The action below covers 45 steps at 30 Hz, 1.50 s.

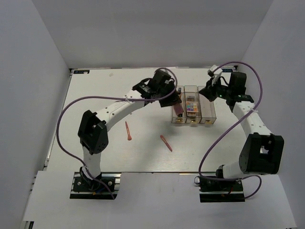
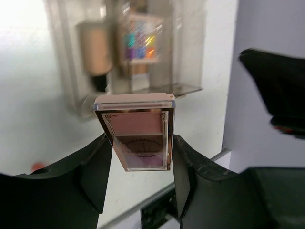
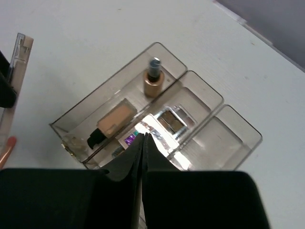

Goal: Organize the makeup

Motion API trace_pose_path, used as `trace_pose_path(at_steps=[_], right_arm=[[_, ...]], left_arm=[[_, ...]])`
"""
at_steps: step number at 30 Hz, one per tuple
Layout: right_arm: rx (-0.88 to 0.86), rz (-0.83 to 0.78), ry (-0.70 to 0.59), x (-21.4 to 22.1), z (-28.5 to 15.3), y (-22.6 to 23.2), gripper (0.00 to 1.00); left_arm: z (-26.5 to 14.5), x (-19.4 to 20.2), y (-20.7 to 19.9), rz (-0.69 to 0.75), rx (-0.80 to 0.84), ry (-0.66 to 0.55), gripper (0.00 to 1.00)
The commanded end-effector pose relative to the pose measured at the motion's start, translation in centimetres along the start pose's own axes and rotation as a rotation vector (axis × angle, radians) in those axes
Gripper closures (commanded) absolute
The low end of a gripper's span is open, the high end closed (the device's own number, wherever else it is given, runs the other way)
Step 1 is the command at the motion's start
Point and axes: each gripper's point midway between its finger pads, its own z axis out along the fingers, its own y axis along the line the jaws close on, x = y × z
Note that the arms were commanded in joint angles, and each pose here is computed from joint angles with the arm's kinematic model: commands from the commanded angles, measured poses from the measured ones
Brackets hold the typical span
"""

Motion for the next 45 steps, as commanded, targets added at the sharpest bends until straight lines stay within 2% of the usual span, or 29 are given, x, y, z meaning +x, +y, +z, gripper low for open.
trace_pose_path(at_steps=[1,2,5,15,20,24,39,44,45], right_arm=[[0.229,0.034,-0.089,-2.5,-2.1,-3.7,1.0],[0.252,0.059,-0.086,-1.9,-2.3,-3.9,1.0],[0.306,0.055,-0.088,-1.9,-3.4,-4.5,1.0],[0.319,0.098,-0.078,-0.2,-4.6,-4.2,1.0],[0.32,0.114,-0.079,0.3,-4.7,-4.3,1.0],[0.317,0.123,-0.083,0.4,-4.6,-4.4,1.0],[0.316,0.134,-0.083,0.6,-4.6,-4.4,1.0],[0.317,0.139,-0.081,0.9,-4.6,-4.4,0.95],[0.317,0.136,-0.082,0.8,-4.6,-4.4,0.94]], left_arm=[[2.0,-1.9,-4.3,0.134,0.157,-0.037,0.91],[3.6,-2.3,-4.9,0.148,0.185,-0.05,0.91],[4.4,-4.1,-7.9,0.168,0.294,-0.112,0.89],[8.2,-6.1,-9.6,0.188,0.386,-0.219,0.82],[9.5,-5.2,-9.7,0.183,0.397,-0.201,0.79],[10.8,-4.3,-9.3,0.175,0.38,-0.18,0.71],[12.9,-1.9,-6.9,0.183,0.271,-0.11,0.67],[13.1,-1.7,-6.3,0.178,0.243,-0.105,0.54],[13.2,-1.6,-6.1,0.178,0.235,-0.098,0.48]])
